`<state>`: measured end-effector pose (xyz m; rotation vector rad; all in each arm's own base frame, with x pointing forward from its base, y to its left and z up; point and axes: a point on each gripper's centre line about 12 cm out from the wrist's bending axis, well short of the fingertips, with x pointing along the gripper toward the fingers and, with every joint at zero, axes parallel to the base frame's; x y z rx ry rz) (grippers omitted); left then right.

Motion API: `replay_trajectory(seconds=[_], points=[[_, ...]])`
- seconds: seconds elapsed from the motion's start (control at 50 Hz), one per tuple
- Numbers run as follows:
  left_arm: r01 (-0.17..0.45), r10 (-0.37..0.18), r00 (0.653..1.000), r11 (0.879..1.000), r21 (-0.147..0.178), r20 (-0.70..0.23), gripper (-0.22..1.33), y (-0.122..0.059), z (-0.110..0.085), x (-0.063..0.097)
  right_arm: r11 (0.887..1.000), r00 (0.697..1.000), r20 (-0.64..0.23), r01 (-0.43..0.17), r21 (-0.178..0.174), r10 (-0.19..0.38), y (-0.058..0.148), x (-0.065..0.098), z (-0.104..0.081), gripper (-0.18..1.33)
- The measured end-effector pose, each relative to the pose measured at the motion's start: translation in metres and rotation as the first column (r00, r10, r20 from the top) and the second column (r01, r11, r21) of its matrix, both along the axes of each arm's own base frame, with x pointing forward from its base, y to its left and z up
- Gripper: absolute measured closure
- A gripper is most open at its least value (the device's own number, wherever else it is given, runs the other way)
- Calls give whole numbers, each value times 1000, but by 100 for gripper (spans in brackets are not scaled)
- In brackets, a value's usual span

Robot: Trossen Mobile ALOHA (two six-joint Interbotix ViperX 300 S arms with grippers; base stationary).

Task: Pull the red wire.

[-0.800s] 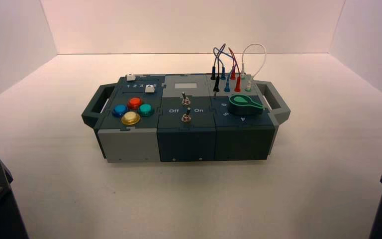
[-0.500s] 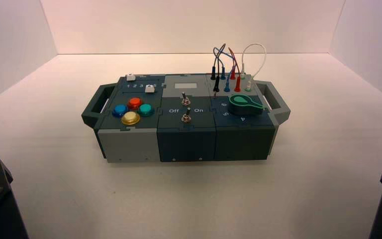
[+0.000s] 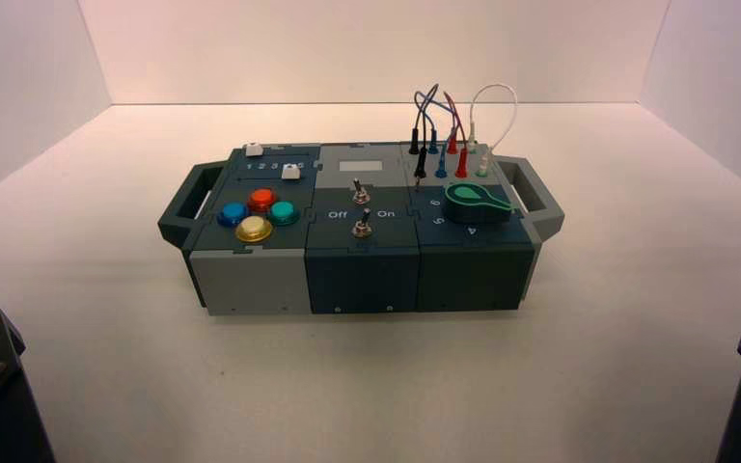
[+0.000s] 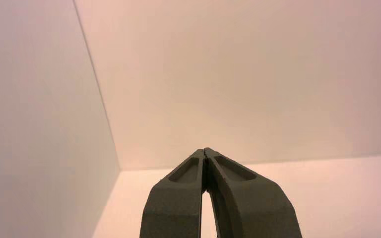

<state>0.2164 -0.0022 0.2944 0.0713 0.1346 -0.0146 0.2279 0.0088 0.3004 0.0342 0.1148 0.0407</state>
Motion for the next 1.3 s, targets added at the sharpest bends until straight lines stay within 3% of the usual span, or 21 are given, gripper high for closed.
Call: replay_trajectory(seconds=[0.16, 0.32, 0.52, 0.62, 0.66, 0.7, 0.74, 0.76, 0.82, 0.94, 1.16, 1.24, 1.26, 1.28, 1.3], points=[[34, -34, 992, 999, -1, -119, 129, -7, 5, 9, 1000, 998, -65, 8, -3, -8, 0, 5, 12, 129], [104, -102, 964, 995, -2, -247, 129, -24, 4, 20, 1000, 986, -167, -6, -19, 3, 5, 10, 21, 129], [207, -196, 893, 978, -15, -405, 129, -51, -7, 23, 994, 939, -336, -96, -45, 75, 28, 11, 26, 129], [273, -246, 828, 962, -21, -503, 129, -69, -21, 22, 980, 875, -471, -175, -96, 111, 42, 12, 19, 129], [286, -256, 818, 958, -23, -515, 129, -72, -23, 21, 977, 864, -490, -188, -105, 114, 44, 12, 17, 129], [313, -278, 802, 949, -24, -528, 129, -79, -24, 18, 963, 824, -553, -233, -134, 122, 49, 13, 12, 129], [326, -288, 794, 945, -24, -535, 129, -83, -25, 17, 958, 807, -577, -250, -142, 125, 51, 13, 9, 129], [344, -303, 788, 939, -26, -536, 129, -87, -24, 16, 948, 781, -611, -280, -153, 132, 54, 14, 6, 129], [383, -334, 771, 924, -26, -543, 129, -96, -24, 12, 931, 729, -668, -331, -153, 149, 59, 15, -1, 129], [429, -367, 740, 903, -25, -564, 129, -108, -20, 7, 918, 676, -715, -378, -125, 181, 65, 16, -8, 129], [489, -402, 664, 871, -41, -630, 129, -120, -15, -2, 892, 608, -764, -441, -102, 213, 73, 14, -16, 129], [526, -431, 618, 848, -62, -657, 129, -126, -13, -5, 877, 582, -783, -469, -105, 217, 76, 12, -19, 129], [526, -431, 618, 848, -62, -657, 129, -126, -13, -5, 869, 574, -789, -482, -108, 220, 77, 12, -20, 129], [549, -446, 595, 833, -68, -669, 129, -128, -13, -6, 866, 571, -791, -488, -110, 221, 78, 11, -20, 128], [553, -449, 591, 830, -70, -670, 129, -129, -13, -6, 862, 567, -793, -495, -112, 223, 79, 12, -21, 128]])
